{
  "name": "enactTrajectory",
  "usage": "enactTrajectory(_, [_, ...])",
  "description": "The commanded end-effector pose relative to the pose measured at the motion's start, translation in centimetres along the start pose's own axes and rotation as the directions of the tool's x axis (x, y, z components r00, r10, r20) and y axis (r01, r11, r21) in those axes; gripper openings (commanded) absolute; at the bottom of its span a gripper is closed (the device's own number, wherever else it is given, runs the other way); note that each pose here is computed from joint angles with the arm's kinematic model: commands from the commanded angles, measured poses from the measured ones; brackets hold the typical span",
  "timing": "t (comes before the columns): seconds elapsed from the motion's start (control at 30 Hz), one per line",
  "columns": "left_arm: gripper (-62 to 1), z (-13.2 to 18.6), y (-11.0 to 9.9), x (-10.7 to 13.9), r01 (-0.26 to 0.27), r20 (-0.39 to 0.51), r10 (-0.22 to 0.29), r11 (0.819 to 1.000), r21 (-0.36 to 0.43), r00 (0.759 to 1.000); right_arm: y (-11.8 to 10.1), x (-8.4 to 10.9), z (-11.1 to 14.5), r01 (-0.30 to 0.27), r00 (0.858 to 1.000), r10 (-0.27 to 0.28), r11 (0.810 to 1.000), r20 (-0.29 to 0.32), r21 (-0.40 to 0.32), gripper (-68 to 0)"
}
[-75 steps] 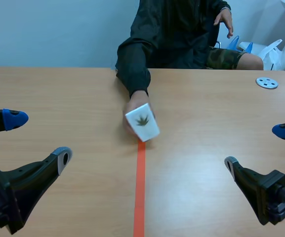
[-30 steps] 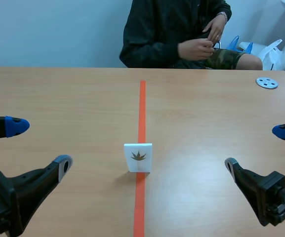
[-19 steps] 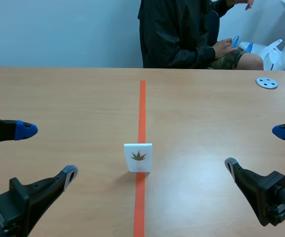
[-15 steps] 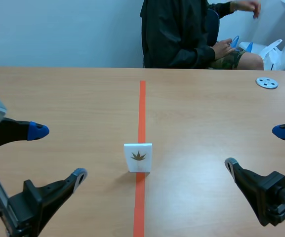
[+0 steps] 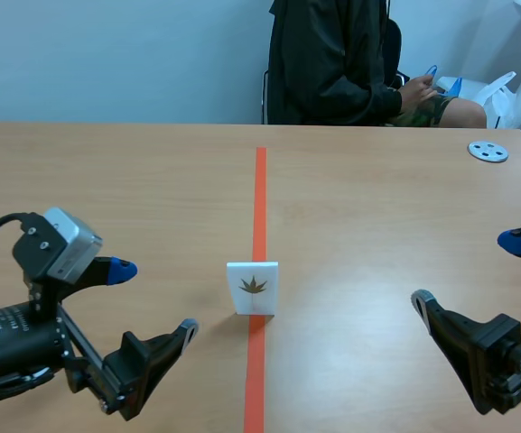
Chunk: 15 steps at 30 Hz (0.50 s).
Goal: Sort the leaf by its shape. The table is split by an orange tape line. A compound leaf with several leaflets goes to the left side, a simple leaf with one blade goes to the right side. Return to the home posture when a red brick is placed on the table.
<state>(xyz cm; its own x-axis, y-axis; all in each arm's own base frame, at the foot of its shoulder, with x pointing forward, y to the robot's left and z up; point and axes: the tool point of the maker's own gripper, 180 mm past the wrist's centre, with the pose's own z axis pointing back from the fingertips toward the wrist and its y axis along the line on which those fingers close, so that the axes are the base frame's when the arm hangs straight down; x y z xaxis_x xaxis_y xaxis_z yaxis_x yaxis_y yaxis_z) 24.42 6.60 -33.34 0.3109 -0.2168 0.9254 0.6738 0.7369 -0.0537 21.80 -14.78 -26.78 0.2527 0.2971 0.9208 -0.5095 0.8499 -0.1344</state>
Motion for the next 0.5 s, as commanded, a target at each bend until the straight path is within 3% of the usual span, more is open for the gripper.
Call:
enactTrajectory(0.0, [1.4,-1.0,-0.2,1.3,-0.009,0.047,0.009,1.000,-0.011,0.999,-0.3,1.0,0.0,-0.011,0.999,0.011,1.000,0.030,-0.007,0.4])
enactTrajectory(0.13, [1.4,-3.0,-0.6,0.8,-0.013,0.045,0.015,0.999,-0.041,0.999,-0.3,1.0,0.0,-0.011,0.999,0.011,1.000,0.030,-0.007,0.4])
enactTrajectory(0.27, [1.4,-4.6,-1.4,0.7,0.048,0.062,-0.043,0.996,-0.079,0.997,-0.3,1.0,0.0,-0.011,1.000,0.011,1.000,0.027,-0.007,0.4])
enactTrajectory(0.47, [1.4,-6.8,-1.5,-0.2,0.081,0.065,-0.075,0.992,-0.097,0.995,-0.3,0.7,0.0,-0.011,1.000,0.011,1.000,0.011,-0.007,0.4])
